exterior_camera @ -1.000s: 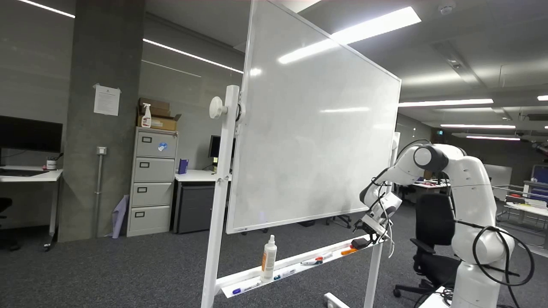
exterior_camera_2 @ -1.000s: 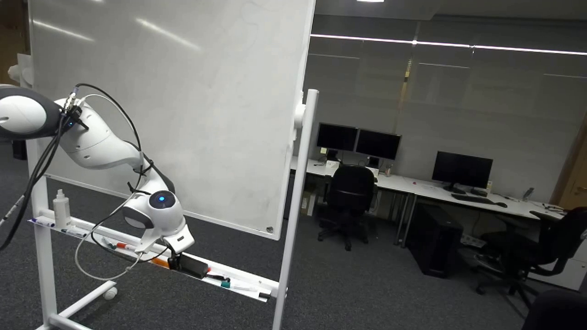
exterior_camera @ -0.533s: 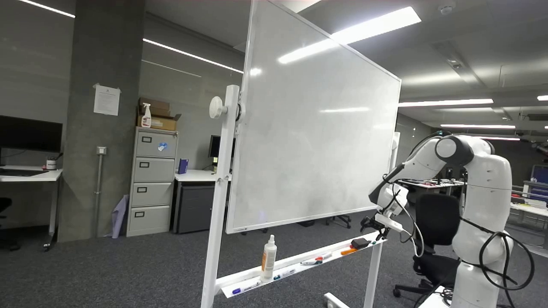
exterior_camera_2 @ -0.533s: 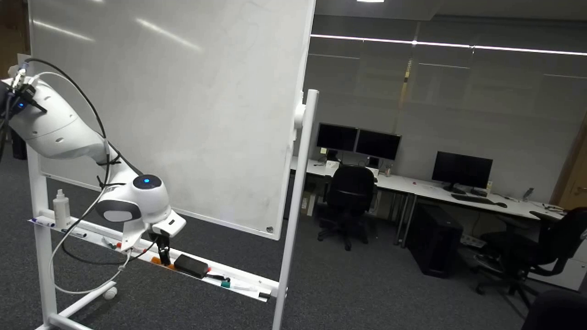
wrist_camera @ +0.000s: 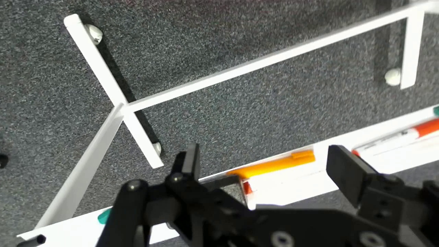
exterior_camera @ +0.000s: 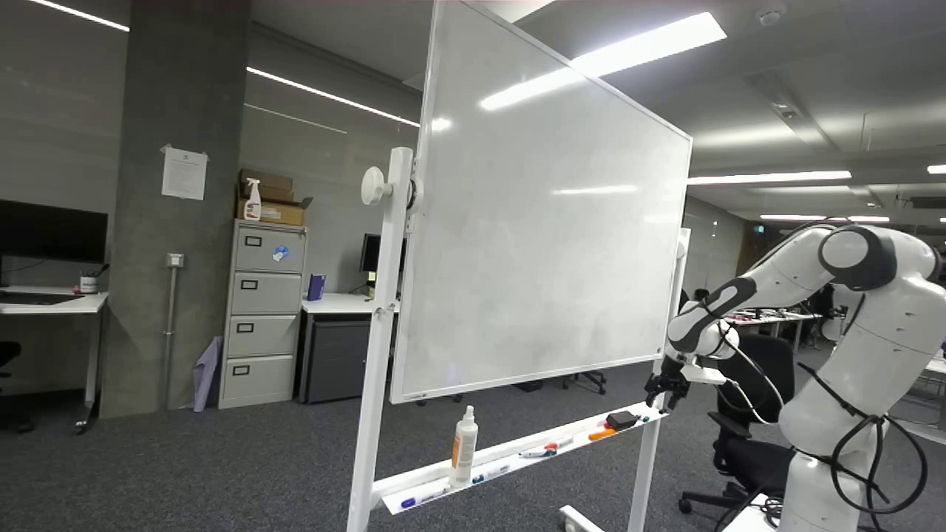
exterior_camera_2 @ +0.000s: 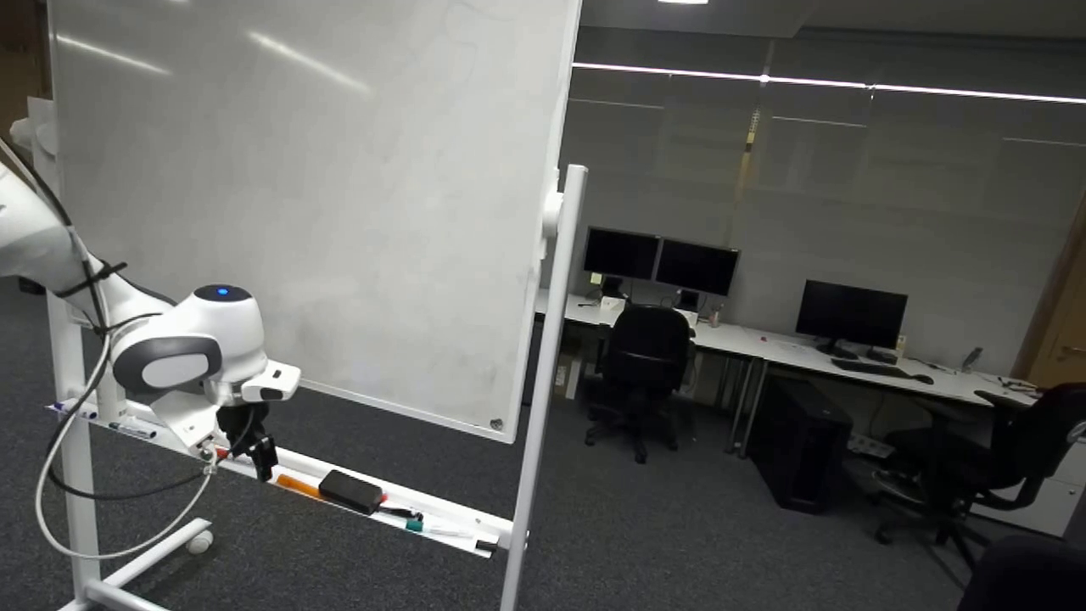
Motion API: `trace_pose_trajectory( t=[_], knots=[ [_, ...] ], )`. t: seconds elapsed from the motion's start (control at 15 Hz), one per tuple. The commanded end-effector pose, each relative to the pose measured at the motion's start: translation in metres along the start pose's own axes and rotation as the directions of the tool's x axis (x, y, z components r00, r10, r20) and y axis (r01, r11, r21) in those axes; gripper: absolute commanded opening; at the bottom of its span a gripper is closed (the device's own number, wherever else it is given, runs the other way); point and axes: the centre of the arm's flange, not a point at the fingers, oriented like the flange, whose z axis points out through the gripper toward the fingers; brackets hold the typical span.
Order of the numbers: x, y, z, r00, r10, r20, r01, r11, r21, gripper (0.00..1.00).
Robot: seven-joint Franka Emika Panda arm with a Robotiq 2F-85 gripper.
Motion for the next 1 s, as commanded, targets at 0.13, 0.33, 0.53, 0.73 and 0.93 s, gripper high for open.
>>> trace_pose_trajectory(
  t=[0.13,0.33,0.53,0.73,0.93],
  knots=[
    [-0.038,-0.045,-0.105,0.955,-0.292,0.057,0.288,0.955,0.07,1.0],
    [-0.055,-0.069,-0.14,0.9,-0.428,0.078,0.417,0.9,0.127,1.0],
    [-0.065,-0.094,-0.173,0.873,-0.487,0.041,0.482,0.871,0.093,1.0],
    [-0.067,-0.117,-0.208,0.844,-0.533,-0.054,0.535,0.845,0.02,1.0],
    [-0.068,-0.139,-0.242,0.812,-0.562,-0.157,0.563,0.825,-0.042,1.0]
  ],
)
